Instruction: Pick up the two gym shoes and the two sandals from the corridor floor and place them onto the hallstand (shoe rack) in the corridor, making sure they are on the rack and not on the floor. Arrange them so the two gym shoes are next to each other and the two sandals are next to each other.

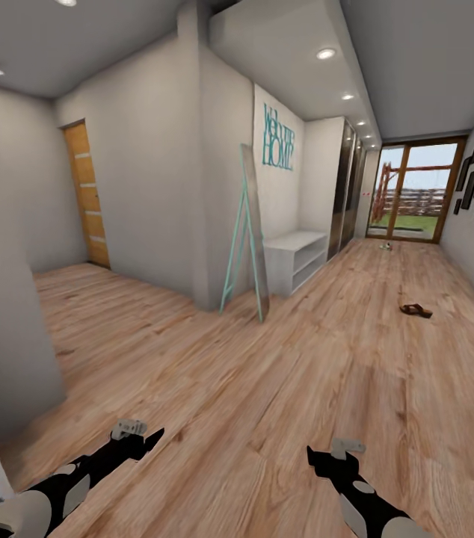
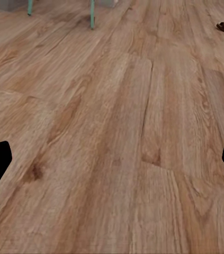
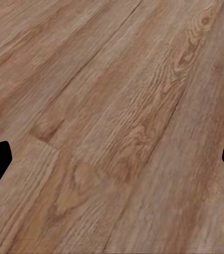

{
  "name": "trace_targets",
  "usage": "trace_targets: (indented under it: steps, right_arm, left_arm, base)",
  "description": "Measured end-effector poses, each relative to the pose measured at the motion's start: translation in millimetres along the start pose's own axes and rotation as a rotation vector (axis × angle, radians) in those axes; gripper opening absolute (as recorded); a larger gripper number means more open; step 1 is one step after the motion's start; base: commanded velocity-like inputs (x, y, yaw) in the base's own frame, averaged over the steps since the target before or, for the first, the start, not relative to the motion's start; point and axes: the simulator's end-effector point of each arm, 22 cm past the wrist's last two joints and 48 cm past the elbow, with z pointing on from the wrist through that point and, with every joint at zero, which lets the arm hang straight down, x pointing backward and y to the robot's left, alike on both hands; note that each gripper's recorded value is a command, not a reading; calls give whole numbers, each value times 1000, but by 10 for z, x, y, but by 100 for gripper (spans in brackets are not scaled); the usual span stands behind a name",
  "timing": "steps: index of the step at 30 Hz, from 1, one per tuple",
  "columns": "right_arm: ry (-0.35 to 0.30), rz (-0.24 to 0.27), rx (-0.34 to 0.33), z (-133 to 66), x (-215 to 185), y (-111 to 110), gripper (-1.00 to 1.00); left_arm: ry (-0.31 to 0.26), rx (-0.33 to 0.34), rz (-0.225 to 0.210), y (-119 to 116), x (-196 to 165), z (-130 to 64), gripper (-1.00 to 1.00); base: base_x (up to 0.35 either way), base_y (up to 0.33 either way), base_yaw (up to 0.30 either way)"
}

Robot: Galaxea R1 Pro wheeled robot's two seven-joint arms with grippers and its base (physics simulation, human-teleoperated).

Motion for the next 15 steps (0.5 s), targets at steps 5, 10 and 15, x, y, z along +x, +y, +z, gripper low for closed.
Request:
trace_targets:
  steps: [5, 10, 15]
  right_arm:
    - [7, 1, 0, -7, 32, 1, 100]
    - [7, 1, 1, -10, 35, -7, 100]
    - [8, 1, 1, -10, 38, -9, 100]
  left_arm:
    - [-1, -1, 0, 1, -6, 0, 100]
    - [-2, -1, 1, 1, -11, -1, 100]
    - [-2, -1, 1, 1, -12, -2, 100]
  base:
    - [312, -179, -212]
    - [333, -112, -283]
    - [345, -25, -297]
